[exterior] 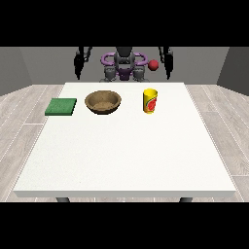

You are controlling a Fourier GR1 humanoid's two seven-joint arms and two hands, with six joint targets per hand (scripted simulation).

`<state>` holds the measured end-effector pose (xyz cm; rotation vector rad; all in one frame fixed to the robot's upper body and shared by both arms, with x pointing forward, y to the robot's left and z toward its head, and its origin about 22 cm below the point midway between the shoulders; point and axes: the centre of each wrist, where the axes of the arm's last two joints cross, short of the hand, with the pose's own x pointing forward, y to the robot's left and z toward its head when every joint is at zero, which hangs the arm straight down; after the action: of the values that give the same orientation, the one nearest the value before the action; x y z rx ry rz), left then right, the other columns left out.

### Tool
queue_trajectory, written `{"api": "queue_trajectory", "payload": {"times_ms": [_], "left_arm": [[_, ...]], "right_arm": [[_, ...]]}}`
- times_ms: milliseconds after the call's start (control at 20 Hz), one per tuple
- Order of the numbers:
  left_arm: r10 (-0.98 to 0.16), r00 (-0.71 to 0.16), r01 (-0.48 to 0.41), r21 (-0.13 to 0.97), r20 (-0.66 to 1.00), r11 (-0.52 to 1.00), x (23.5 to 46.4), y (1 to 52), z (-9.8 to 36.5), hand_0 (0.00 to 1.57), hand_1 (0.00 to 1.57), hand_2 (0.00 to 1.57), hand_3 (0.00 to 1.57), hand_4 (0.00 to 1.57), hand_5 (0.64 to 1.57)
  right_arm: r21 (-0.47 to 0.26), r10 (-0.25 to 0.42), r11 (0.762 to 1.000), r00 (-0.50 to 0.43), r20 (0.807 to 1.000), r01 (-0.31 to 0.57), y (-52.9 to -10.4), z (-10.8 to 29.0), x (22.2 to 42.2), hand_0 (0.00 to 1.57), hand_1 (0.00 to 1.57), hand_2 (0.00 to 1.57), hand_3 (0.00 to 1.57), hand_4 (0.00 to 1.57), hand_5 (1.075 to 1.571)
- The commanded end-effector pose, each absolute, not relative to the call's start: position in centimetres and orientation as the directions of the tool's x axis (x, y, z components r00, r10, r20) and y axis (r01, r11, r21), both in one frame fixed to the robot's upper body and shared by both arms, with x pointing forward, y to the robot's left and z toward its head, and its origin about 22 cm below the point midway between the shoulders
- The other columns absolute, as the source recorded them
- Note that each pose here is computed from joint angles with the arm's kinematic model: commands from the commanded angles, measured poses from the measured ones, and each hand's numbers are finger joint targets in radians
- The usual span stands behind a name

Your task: Pick the cup and pour the ball into the bowl, then pick the bowl and place it on the pad

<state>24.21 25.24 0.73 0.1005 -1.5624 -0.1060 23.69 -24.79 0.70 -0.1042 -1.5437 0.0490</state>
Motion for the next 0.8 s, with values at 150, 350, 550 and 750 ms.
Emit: {"api": "queue_trajectory", "payload": {"times_ms": [150, 350, 550, 750], "left_arm": [[-0.162, -0.026, 0.005, 0.162, 0.986, 0.987, 24.4, 25.9, 3.5, 0.0, 0.0, 0.0, 0.0, 0.0, 1.524], [0.162, -0.041, 0.047, -0.16, 0.986, 0.986, 21.8, 22.3, 2.1, 0.0, 0.0, 0.0, 0.0, 0.0, 1.531], [0.187, -0.072, 0.058, -0.183, 0.98, 0.981, 20.7, 19.5, 4.0, 0.0, 0.0, 0.0, 0.0, 0.0, 1.521], [0.13, -0.228, 0.123, -0.104, 0.965, 0.987, 21.1, 18.8, 4.3, 0.0, 0.0, 0.0, 0.0, 0.0, 1.478]], "right_arm": [[-0.125, 0.125, 0.992, 0.004, 0.992, 0.033, -25.5, 3.3, 23.7, 0.0, 0.0, 0.0, 0.0, 0.0, 1.568], [0.056, -0.058, 0.996, 0.027, 0.998, 0.067, -26.2, 0.5, 21.3, 0.0, 0.0, 0.0, 0.0, 0.0, 1.57], [0.022, -0.019, 0.997, -0.04, 0.999, 0.068, -27.8, 3.1, 22.3, 0.0, 0.0, 0.0, 0.0, 0.0, 1.566], [0.026, -0.016, 0.997, -0.151, 0.988, 0.067, -27.2, 3.9, 24.5, 0.0, 0.0, 0.0, 0.0, 0.0, 1.565]]}}
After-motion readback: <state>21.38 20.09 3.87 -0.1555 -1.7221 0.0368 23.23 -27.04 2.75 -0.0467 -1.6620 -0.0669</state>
